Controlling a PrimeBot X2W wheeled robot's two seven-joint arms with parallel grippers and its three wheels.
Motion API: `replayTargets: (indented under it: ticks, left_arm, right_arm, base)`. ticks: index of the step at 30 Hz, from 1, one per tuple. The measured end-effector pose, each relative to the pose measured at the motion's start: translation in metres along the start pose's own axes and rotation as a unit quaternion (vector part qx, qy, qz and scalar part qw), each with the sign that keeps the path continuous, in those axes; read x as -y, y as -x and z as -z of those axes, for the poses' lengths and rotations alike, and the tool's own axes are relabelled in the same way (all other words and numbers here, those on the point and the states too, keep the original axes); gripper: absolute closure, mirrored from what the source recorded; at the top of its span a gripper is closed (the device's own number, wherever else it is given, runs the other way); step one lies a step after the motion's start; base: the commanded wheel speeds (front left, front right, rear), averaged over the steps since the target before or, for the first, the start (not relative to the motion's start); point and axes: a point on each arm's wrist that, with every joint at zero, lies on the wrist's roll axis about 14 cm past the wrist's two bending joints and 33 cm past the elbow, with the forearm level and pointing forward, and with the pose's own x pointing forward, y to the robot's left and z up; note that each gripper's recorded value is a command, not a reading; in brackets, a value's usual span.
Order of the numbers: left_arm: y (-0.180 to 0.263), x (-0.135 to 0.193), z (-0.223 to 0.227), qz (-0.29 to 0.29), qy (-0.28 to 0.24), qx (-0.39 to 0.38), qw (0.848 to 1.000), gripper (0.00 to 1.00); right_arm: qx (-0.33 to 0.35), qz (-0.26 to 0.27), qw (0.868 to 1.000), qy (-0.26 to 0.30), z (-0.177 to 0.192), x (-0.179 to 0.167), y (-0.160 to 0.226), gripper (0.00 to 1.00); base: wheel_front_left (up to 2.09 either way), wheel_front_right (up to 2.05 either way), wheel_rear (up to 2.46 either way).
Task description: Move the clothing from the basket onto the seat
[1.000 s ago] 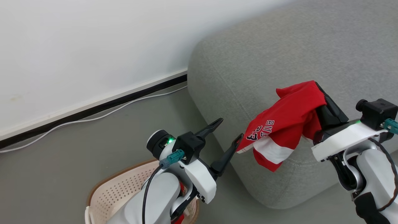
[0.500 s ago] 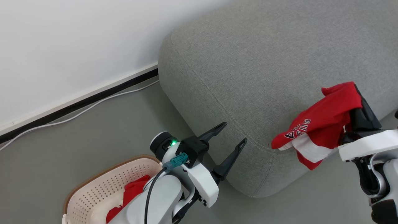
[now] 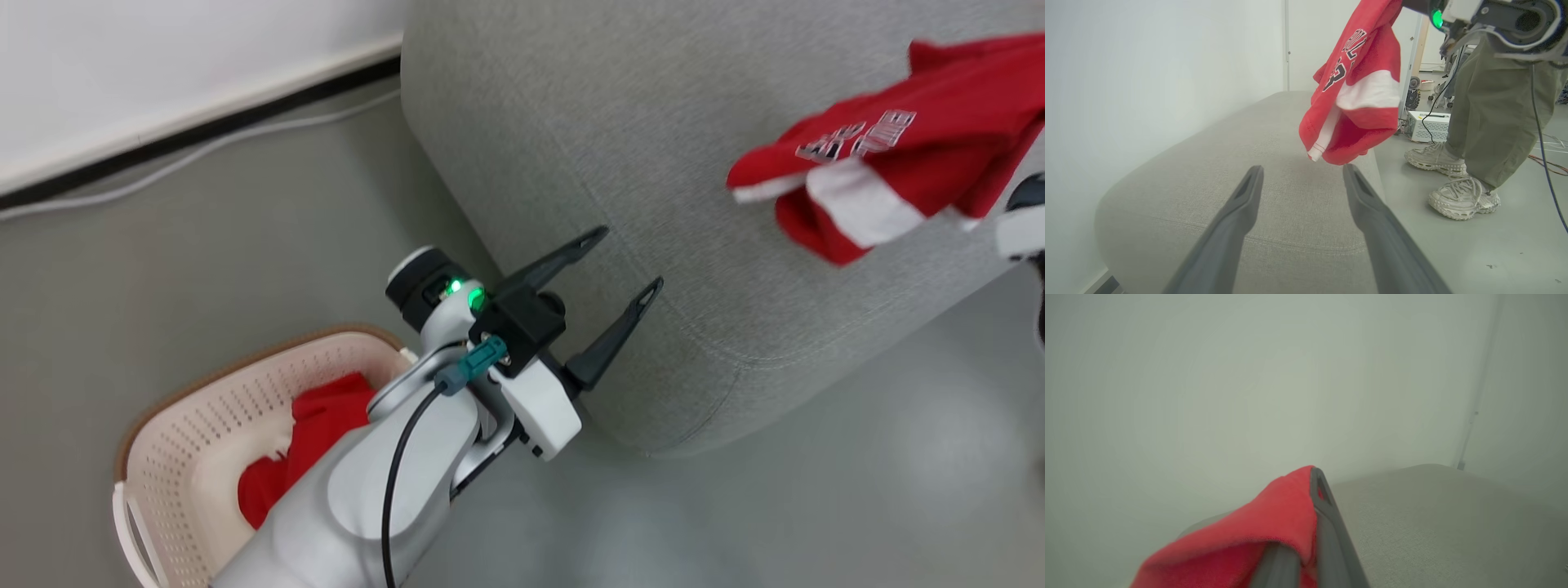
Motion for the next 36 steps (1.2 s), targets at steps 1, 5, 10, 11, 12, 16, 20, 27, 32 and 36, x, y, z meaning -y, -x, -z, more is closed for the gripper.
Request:
replayTargets:
  ticks: [1, 5, 10, 11, 12, 16, 20, 27, 32, 36]
  left_arm:
    - [-0.001, -0.006, 0.001, -0.003, 0.0, 0.003, 1.0, 0.0]
    - [-0.001, -0.032, 0.012, -0.017, 0.003, 0.009, 1.0, 0.0]
    - [0.002, -0.06, 0.03, -0.031, 0.011, 0.011, 0.999, 0.0]
    - [0.003, -0.064, 0.035, -0.034, 0.016, 0.011, 0.999, 0.0]
    - [0.005, -0.068, 0.04, -0.037, 0.02, 0.009, 0.999, 0.0]
    - [0.012, -0.08, 0.056, -0.043, 0.032, 0.008, 0.998, 0.0]
    - [0.027, -0.095, 0.077, -0.067, 0.05, -0.005, 0.997, 0.0]
    - [0.058, -0.12, 0.102, -0.113, 0.064, -0.028, 0.991, 0.0]
    - [0.077, -0.133, 0.12, -0.139, 0.074, -0.045, 0.986, 0.0]
    - [0.088, -0.142, 0.13, -0.158, 0.08, -0.057, 0.983, 0.0]
  right_arm:
    - [-0.001, -0.001, 1.0, 0.009, 0.001, -0.001, -0.008, 1.0]
    - [0.005, -0.001, 0.999, 0.037, 0.001, -0.005, -0.046, 1.0]
    - [0.011, 0.003, 0.997, 0.07, 0.005, -0.009, -0.091, 1.0]
    - [0.009, 0.004, 0.997, 0.08, 0.008, -0.008, -0.099, 1.0]
    - [0.006, 0.003, 0.996, 0.093, 0.011, -0.008, -0.108, 1.0]
    - [0.012, 0.002, 0.993, 0.12, 0.015, -0.016, -0.144, 1.0]
    - [0.011, 0.019, 0.992, 0.122, 0.027, -0.017, -0.174, 1.0]
    - [-0.038, 0.07, 0.992, 0.093, 0.084, -0.006, -0.194, 1.0]
    - [-0.116, 0.097, 0.986, 0.07, 0.154, -0.002, -0.182, 1.0]
    - [-0.174, 0.087, 0.98, 0.046, 0.208, -0.025, -0.163, 1.0]
  base:
    - [0.0, 0.0, 0.0]
    - [0.0, 0.0, 0.0]
    - [0.0, 0.0, 0.0]
    - [0.0, 0.0, 0.0]
    - [0.0, 0.0, 0.0]
    - [0.0, 0.0, 0.0]
    - [0.0, 0.0, 0.0]
    - [0.0, 0.0, 0.0]
    - [0.0, 0.0, 0.0]
    - [0.0, 0.0, 0.0]
